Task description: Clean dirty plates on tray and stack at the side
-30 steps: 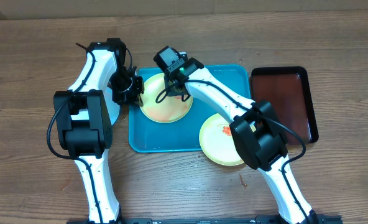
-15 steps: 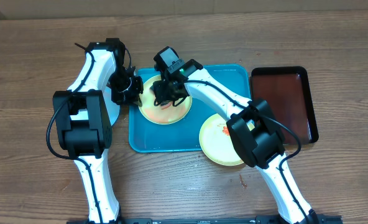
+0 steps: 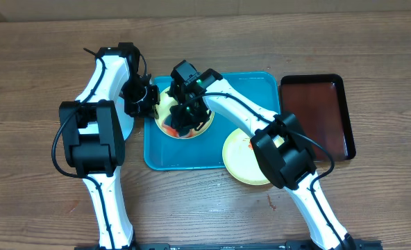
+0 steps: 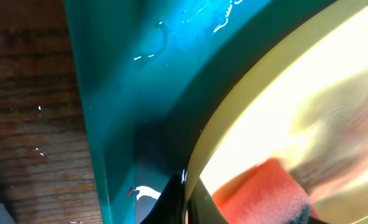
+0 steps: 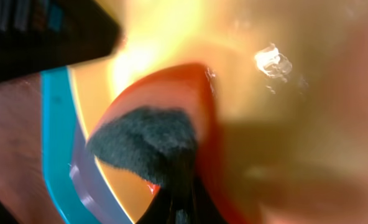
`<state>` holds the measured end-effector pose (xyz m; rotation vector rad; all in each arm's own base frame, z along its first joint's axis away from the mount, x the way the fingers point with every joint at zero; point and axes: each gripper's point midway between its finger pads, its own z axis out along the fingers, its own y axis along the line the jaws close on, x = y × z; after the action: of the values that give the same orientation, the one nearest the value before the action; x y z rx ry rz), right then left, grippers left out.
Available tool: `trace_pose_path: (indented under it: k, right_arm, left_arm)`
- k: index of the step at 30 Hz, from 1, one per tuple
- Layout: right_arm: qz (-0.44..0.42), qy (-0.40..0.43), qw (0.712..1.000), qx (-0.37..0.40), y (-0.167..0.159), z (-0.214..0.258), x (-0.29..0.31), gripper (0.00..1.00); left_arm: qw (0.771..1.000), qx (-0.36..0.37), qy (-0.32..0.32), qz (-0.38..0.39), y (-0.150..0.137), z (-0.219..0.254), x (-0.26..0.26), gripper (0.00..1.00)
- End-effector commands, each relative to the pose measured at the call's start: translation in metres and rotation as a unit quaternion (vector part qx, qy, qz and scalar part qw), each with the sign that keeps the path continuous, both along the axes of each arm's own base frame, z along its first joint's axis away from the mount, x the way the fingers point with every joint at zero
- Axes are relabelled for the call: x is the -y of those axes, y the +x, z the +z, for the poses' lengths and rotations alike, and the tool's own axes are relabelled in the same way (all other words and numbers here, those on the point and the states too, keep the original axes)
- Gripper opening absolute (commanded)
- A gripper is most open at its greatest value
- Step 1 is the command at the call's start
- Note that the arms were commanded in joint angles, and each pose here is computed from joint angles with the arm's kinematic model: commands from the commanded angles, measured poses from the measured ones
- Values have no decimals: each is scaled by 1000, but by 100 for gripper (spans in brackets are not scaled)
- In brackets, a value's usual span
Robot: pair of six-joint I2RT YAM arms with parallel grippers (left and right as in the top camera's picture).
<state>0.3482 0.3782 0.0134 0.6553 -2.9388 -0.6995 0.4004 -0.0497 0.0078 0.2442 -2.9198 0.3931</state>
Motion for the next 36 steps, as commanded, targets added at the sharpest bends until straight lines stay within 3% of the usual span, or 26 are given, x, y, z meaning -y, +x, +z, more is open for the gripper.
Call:
trace_pose_path:
  k: [1, 8, 14, 23, 28, 32, 36]
  right_arm:
    - [-34, -43, 997, 49, 20, 30, 26, 4]
    - [-108, -31, 984, 141, 43, 134, 57, 4]
    - [-175, -12, 971, 165, 48, 200, 107, 4]
    - [-250, -27, 954, 161, 51, 235, 186, 4]
    - [-272, -47, 951, 141, 50, 230, 214, 4]
    - [-275, -52, 950, 138, 51, 229, 221, 4]
    - [-274, -52, 950, 138, 51, 229, 221, 4]
  left_arm:
    - [1000, 5, 6, -12, 1, -1, -5, 4]
    - [998, 63, 11, -22, 11, 41, -7, 4]
    - [989, 138, 47, -28, 16, 99, -16, 4]
    - [960, 223, 161, -56, 7, 167, -16, 4]
    - [926, 239, 288, -52, -7, 192, -17, 4]
    - [884, 249, 396, -19, -21, 209, -18, 4]
    - [842, 278, 461, 15, -30, 227, -14, 4]
